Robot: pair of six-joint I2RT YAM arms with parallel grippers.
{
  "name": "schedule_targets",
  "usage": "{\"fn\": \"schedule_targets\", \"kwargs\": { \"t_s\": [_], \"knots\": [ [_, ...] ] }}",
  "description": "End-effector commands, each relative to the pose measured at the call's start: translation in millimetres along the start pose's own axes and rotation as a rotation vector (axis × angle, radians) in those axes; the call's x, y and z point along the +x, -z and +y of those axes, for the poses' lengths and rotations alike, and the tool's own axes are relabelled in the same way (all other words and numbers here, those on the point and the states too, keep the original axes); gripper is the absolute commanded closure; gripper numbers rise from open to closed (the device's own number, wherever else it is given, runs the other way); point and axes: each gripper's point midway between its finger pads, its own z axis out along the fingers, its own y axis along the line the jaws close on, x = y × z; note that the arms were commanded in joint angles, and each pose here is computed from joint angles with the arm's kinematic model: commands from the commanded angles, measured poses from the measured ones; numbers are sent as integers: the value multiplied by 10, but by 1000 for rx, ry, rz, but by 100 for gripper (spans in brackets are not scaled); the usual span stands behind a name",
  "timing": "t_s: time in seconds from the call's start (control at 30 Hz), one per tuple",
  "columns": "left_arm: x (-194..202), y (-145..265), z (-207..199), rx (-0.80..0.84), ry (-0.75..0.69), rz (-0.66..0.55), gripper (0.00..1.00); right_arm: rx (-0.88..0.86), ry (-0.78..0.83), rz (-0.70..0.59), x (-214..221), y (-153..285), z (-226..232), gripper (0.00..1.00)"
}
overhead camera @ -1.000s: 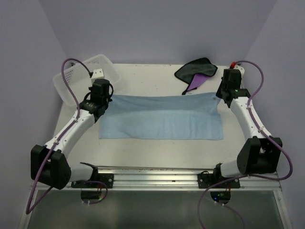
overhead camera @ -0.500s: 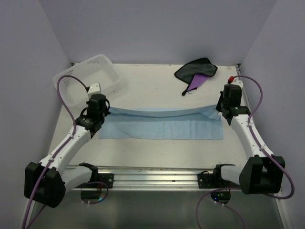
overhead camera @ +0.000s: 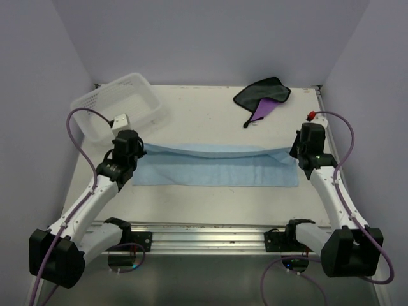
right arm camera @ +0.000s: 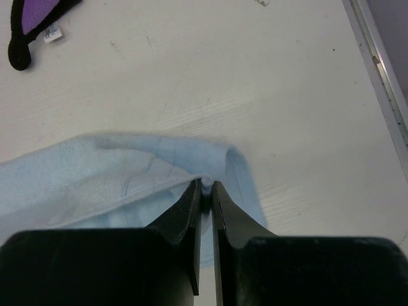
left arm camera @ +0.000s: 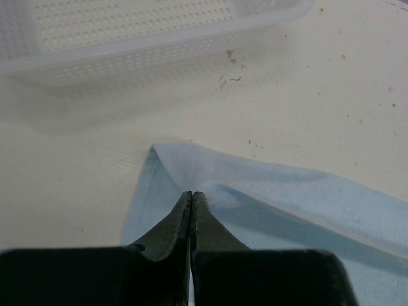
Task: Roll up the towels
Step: Fold the towel
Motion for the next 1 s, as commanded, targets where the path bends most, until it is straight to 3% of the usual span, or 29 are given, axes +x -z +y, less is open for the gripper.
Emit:
{"fn": "schedule_targets", "kwargs": {
  "t_s": [0.0,0.27,0.73,0.97],
  "knots": [
    [-12,9,45,-25,72,-13,100,40,-36,-38,-22,85,-108,92],
    [13,121,122,-22,134,-43,100,83,-60,-44,60,179,-227,95],
    [220,135,215,-52,148,8,100,64,-86,-32,269,230,-252,96],
    [314,140,221,-40,148,26,100,44,-93,-9,359,221,-220,91]
  ]
}}
